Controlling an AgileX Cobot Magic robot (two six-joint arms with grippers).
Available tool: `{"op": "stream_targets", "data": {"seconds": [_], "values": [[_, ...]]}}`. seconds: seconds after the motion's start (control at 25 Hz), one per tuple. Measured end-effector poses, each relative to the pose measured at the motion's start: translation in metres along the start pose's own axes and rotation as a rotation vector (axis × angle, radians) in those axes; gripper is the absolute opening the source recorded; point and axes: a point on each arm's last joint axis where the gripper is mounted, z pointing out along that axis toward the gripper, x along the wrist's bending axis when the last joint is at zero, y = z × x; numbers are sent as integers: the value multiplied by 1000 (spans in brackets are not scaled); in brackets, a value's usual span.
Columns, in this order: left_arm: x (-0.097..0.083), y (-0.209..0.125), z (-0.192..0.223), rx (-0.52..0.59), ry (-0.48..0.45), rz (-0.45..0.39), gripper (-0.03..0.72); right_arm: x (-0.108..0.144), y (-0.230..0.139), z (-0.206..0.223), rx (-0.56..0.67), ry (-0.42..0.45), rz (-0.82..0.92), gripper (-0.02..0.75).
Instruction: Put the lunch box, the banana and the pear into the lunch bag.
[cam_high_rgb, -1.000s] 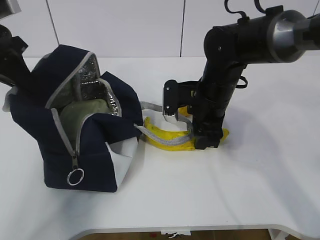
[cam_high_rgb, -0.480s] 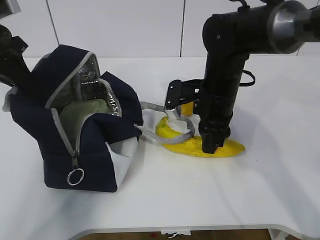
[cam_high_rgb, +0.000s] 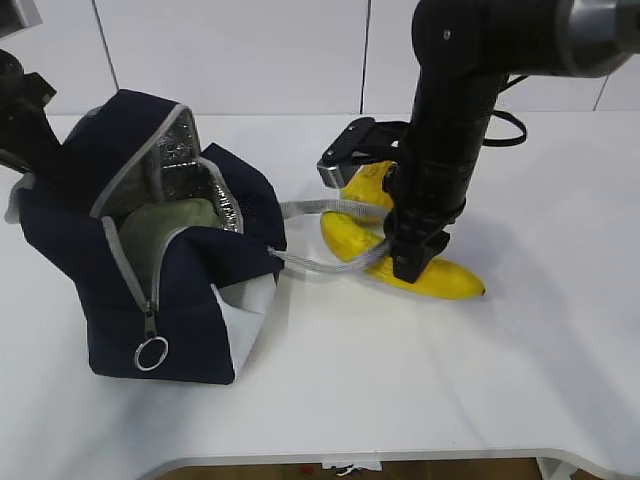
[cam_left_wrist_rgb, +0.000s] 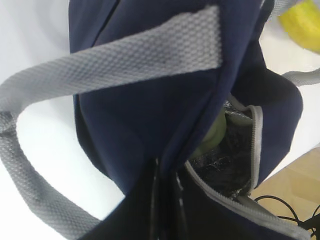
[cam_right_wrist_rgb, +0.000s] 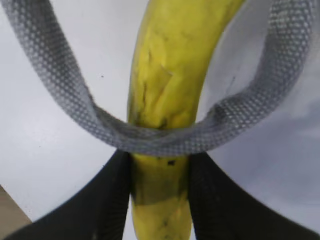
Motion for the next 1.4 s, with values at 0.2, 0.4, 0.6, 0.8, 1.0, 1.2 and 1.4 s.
{"op": "stream_targets", "data": {"seconds": [0.2, 0.4, 0.6, 0.8, 1.0, 1.2, 1.4], "values": [[0, 0, 0, 0, 0, 0, -6, -2, -7, -18, 13, -86, 141, 279], [0, 0, 0, 0, 0, 0, -6, 4, -9, -40, -48, -90, 178, 278], [0, 0, 0, 0, 0, 0, -6, 11, -8, -54, -106, -61, 198, 278], [0, 0, 0, 0, 0, 0, -6, 14, -17, -83, -137, -147, 201, 278], [-1, 0, 0, -3, -6, -2, -6, 19, -31, -118, -174, -253, 261, 278], [-5, 2, 0, -23, -52, -21, -6, 31, -29, -158, -331, -218, 337, 278], [-10, 5, 0, -49, -111, -45, -6, 57, -3, -182, -607, 136, 394, 278]]}}
